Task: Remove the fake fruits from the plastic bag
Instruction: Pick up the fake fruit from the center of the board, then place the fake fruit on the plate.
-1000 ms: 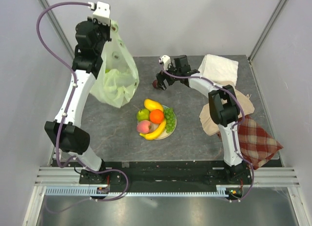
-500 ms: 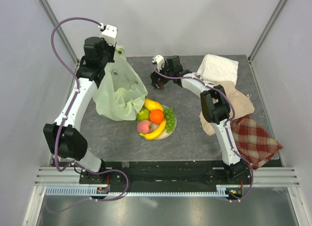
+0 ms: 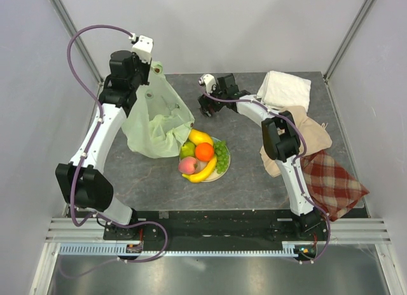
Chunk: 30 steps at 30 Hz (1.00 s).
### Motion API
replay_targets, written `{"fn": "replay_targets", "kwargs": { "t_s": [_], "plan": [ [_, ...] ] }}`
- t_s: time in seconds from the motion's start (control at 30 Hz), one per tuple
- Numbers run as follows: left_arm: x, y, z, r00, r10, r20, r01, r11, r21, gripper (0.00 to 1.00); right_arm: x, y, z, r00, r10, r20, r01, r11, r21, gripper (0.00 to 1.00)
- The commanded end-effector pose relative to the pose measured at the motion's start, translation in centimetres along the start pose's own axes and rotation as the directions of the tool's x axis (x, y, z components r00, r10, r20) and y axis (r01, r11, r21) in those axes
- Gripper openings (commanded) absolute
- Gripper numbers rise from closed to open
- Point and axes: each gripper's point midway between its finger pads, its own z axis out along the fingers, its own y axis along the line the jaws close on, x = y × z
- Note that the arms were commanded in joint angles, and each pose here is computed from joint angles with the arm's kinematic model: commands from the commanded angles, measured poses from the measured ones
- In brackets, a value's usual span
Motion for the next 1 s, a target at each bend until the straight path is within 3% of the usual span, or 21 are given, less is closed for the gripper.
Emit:
{"fn": "replay_targets", "kwargs": {
  "t_s": [0.0, 0.07, 0.17, 0.33, 0.53, 0.7, 0.97],
  "plan": [
    [-0.8, 0.4, -1.4, 1.0, 0.0, 0.022, 0.0, 1.0, -0.009, 0.02, -0.4, 0.0, 0.6, 1.0, -0.023, 0.005, 0.023, 1.0, -0.011, 0.78],
    [-0.5, 0.6, -1.4, 1.0, 0.017, 0.015, -0.016, 1.0, -0.016, 0.02, -0.7, 0.1, 0.6, 1.0, -0.021, 0.009, 0.022, 1.0, -0.023, 0.63],
    [0.0, 1.0, -1.7, 0.999, 0.033, 0.004, -0.033, 0.999, -0.037, 0.02, -2.3, -0.1, -0.6, 0.999, -0.026, 0.025, 0.026, 1.0, -0.011, 0.51],
    [0.5, 0.9, -2.2, 1.0, 0.012, 0.001, -0.012, 0.999, -0.039, 0.02, -7.3, 0.1, -6.9, 0.992, -0.05, 0.118, 0.054, 0.998, -0.025, 0.46],
    [0.7, 0.7, -2.5, 1.0, -0.026, 0.014, 0.027, 0.999, -0.032, 0.02, -10.0, 5.7, -20.1, 0.97, -0.121, 0.211, 0.149, 0.981, -0.127, 0.46],
    [0.1, 0.6, -2.8, 0.998, -0.062, 0.025, 0.063, 0.998, -0.023, 0.02, -3.9, 12.3, -24.7, 0.983, -0.113, 0.144, 0.152, 0.941, -0.301, 0.47],
    [-0.5, 0.5, -5.9, 0.993, -0.101, 0.064, 0.102, 0.995, -0.01, 0.02, 3.9, 20.6, -27.8, 0.931, -0.361, 0.058, 0.354, 0.849, -0.393, 0.46]
  ]
}}
